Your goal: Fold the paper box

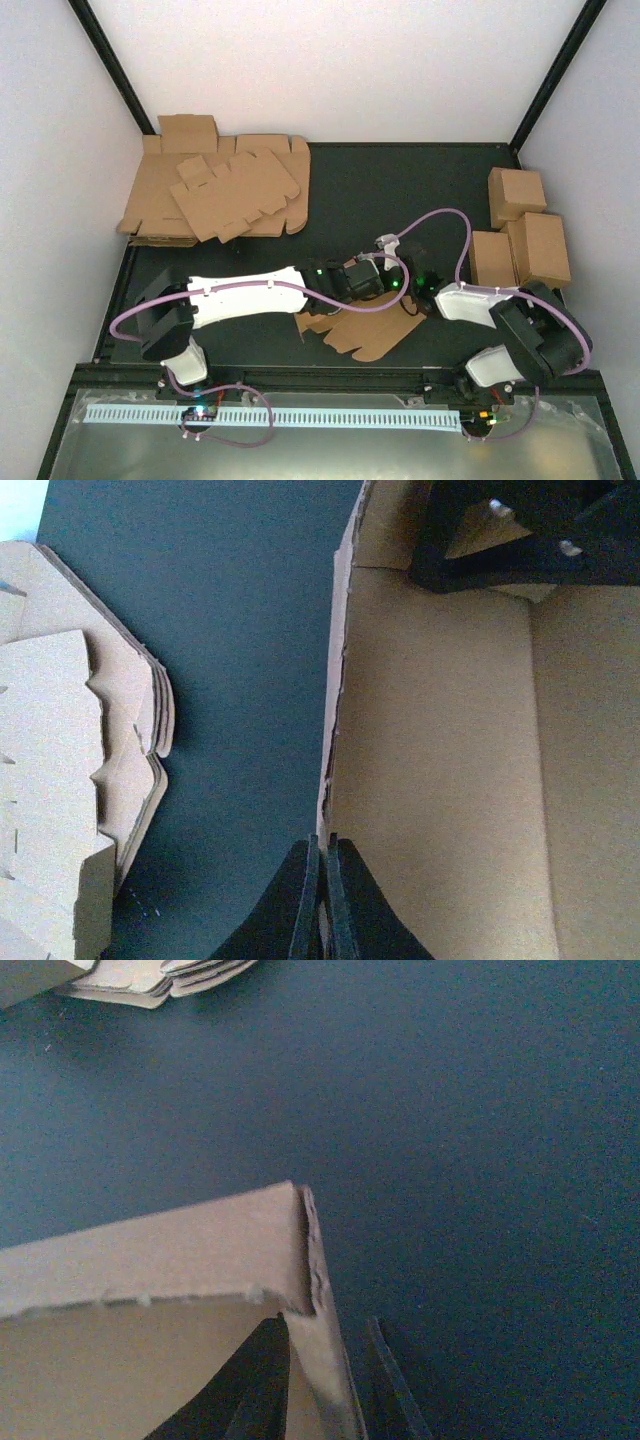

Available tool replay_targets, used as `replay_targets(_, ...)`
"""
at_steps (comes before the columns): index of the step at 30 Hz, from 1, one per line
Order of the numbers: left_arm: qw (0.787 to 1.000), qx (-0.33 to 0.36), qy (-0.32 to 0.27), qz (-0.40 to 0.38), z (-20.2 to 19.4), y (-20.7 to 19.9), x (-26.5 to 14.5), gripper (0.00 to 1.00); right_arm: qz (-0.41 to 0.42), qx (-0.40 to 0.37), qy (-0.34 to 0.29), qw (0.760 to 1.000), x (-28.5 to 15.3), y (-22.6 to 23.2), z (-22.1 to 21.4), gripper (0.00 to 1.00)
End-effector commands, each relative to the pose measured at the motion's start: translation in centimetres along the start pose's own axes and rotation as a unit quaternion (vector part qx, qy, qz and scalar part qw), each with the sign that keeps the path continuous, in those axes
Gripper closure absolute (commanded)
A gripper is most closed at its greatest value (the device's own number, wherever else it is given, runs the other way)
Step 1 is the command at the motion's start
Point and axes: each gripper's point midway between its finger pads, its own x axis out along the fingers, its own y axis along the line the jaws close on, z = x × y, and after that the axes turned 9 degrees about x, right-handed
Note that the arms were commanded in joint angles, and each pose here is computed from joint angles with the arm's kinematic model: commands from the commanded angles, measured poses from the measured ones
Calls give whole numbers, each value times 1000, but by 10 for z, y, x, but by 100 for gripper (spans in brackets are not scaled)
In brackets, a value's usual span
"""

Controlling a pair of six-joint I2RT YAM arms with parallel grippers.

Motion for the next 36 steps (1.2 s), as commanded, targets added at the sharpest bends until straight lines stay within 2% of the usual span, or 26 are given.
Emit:
replay_targets(1,1000,-4,5,-4,0,-4,0,98,-1,-9,-43,999,-7,2,14,75)
replay_targets(5,1000,-12,-9,-12,2,-2,-6,98,-6,-22,-46,999,-6,0,16,77)
replay_targets(7,999,-18,-25,-21,6,-2,-11,98,-7,-26,-49,998,-5,-1,16,85)
replay_targets(10,998,-21,-40,-35,8,-4,-16,98,-1,-34,-55,998,-5,0,16,91)
replay_targets(11,998,-23,-43,-37,8,-3,-17,98,0,-36,-55,998,-5,0,16,96)
replay_targets(13,998,-26,-44,-38,8,-3,-18,98,6,-43,-51,998,-4,2,14,98)
replay_targets(15,998,-30,-47,-43,9,-4,-20,98,17,-51,-48,997,-5,6,12,96)
replay_targets(17,997,-34,-49,-48,11,-5,-21,98,15,-52,-56,997,-8,5,12,89)
replay_targets(20,996,-39,-56,-57,13,-6,-23,98,10,-53,-66,996,-12,3,13,75)
replay_targets(29,995,-30,-56,-82,14,-10,-29,98,38,-68,-85,993,-20,13,16,73)
replay_targets(30,995,-30,-55,-82,14,-9,-29,98,38,-69,-84,993,-20,13,15,75)
replay_targets(34,994,-33,-57,-87,15,-10,-30,98,32,-68,-85,994,-20,11,15,97)
replay_targets(36,994,-35,-59,-89,16,-10,-32,98,27,-67,-90,993,-21,9,17,98)
